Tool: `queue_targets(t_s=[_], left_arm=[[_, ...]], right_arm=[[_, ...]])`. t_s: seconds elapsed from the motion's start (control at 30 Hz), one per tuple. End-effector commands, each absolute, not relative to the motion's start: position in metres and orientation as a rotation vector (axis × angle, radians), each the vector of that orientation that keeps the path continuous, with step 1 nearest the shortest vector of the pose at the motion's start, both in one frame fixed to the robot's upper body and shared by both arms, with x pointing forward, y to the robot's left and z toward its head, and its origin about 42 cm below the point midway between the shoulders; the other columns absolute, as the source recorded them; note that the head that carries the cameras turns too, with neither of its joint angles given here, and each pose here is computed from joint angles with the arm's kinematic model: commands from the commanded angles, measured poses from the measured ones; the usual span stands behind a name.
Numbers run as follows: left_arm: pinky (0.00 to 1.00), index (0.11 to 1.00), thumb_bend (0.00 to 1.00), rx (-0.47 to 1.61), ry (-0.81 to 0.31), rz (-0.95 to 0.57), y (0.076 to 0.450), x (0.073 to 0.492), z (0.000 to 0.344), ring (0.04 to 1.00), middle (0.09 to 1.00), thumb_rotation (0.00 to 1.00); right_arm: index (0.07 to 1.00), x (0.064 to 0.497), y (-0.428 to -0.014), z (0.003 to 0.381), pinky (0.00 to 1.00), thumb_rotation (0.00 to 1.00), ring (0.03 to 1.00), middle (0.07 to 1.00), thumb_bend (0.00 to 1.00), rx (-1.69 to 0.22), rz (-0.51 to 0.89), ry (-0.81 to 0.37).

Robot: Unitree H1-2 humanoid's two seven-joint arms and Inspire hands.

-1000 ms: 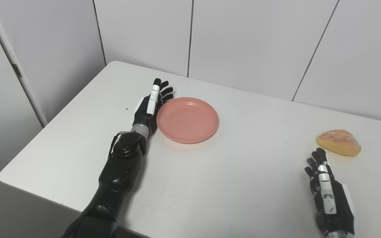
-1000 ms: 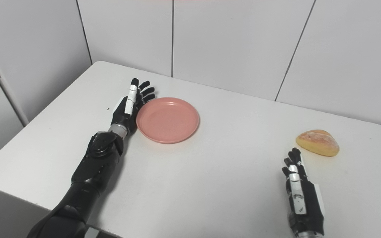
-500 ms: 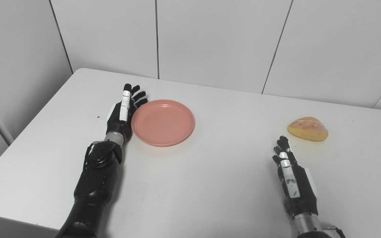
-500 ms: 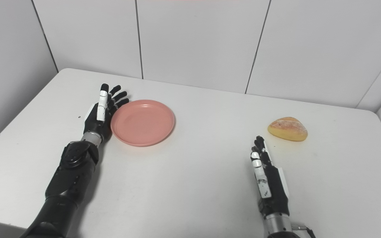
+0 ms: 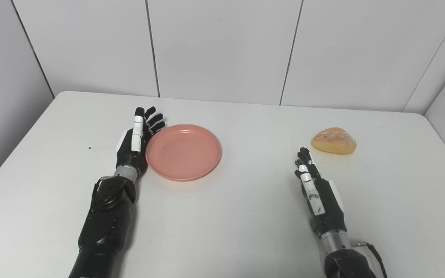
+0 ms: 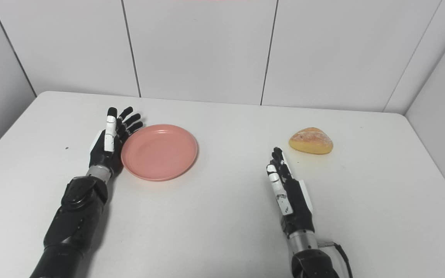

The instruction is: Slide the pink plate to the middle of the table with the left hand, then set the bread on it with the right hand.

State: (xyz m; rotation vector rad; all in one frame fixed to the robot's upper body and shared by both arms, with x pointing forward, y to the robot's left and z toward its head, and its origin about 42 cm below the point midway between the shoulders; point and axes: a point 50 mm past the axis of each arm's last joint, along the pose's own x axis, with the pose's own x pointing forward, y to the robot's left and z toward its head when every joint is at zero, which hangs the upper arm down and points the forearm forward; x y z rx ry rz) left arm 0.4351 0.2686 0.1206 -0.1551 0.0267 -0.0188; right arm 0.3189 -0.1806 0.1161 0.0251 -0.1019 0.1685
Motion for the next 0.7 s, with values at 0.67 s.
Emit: queue_targets(t_s=[0.67], left_arm=[[0.91, 0.888, 0.79, -0.141, 0.009, -0.115, 0.213, 0.439, 0.120, 0.871, 0.880, 1.00]], right_arm=[[0.997, 0.324, -0.182, 0.116, 1.00, 0.90, 1.000, 1.000, 0.61, 0.026, 0.148, -0.167]])
